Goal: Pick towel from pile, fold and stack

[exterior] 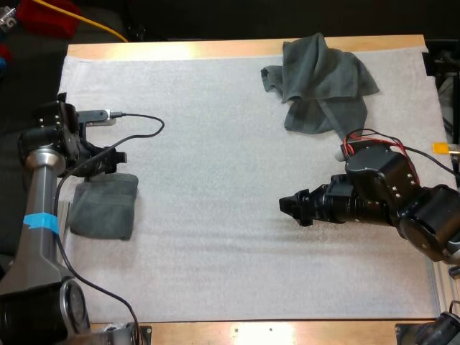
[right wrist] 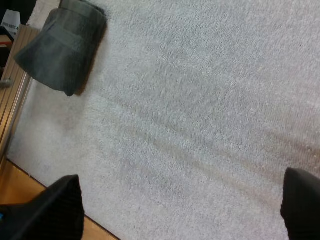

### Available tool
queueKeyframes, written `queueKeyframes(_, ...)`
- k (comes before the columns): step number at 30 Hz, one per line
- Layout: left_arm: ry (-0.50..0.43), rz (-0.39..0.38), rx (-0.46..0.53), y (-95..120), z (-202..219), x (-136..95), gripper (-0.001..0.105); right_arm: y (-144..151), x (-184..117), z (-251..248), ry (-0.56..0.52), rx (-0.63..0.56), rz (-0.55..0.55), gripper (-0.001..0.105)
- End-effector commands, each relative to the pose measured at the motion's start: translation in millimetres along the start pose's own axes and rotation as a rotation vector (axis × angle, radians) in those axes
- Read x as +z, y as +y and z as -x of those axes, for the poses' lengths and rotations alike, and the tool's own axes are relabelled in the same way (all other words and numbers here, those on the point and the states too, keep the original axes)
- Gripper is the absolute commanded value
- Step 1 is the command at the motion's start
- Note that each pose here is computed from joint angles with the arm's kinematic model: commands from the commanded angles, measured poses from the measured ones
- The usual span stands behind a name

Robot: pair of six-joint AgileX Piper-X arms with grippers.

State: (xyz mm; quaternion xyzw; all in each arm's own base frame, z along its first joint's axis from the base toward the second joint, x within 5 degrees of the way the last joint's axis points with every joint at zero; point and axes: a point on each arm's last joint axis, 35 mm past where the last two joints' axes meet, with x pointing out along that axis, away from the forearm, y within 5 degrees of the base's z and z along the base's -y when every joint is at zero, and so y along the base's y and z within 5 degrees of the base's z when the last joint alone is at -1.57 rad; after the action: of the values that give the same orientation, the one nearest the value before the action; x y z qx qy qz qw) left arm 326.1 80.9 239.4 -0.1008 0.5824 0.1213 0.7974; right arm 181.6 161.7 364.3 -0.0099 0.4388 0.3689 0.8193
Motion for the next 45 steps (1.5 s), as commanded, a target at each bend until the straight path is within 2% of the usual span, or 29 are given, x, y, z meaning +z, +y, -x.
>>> queueKeyframes(1, 0.002, -0.003, 0.024, -0.5, -4.8, 2.3, 0.069, 1.2, 2.5, 1.6, -0.020, 0.013, 0.006, 0.078)
queueKeyframes(5, 0.061, -0.004, 0.030, -0.5, -24.2, 1.5, 0.069, 3.3, 8.7, 2.0, -0.072, 0.046, 0.012, 0.078)
queueKeyframes(11, 0.090, -0.005, 0.032, -0.7, -45.7, 3.2, 0.069, 4.9, 15.3, 2.7, -0.130, 0.062, -0.002, 0.078)
queueKeyframes(22, 0.174, -0.006, 0.037, -0.6, -78.3, -0.8, 0.069, 5.8, 16.9, 3.0, -0.142, 0.081, -0.002, 0.078)
queueKeyframes(39, 0.177, -0.006, 0.036, -0.7, -78.3, 0.1, 0.069, 6.0, 16.8, 3.0, -0.140, 0.086, -0.001, 0.078)
queueKeyframes(45, 0.182, 0.005, 0.010, -2.6, -56.3, 13.3, 0.069, 6.0, 16.8, 3.0, -0.140, 0.086, -0.001, 0.078)
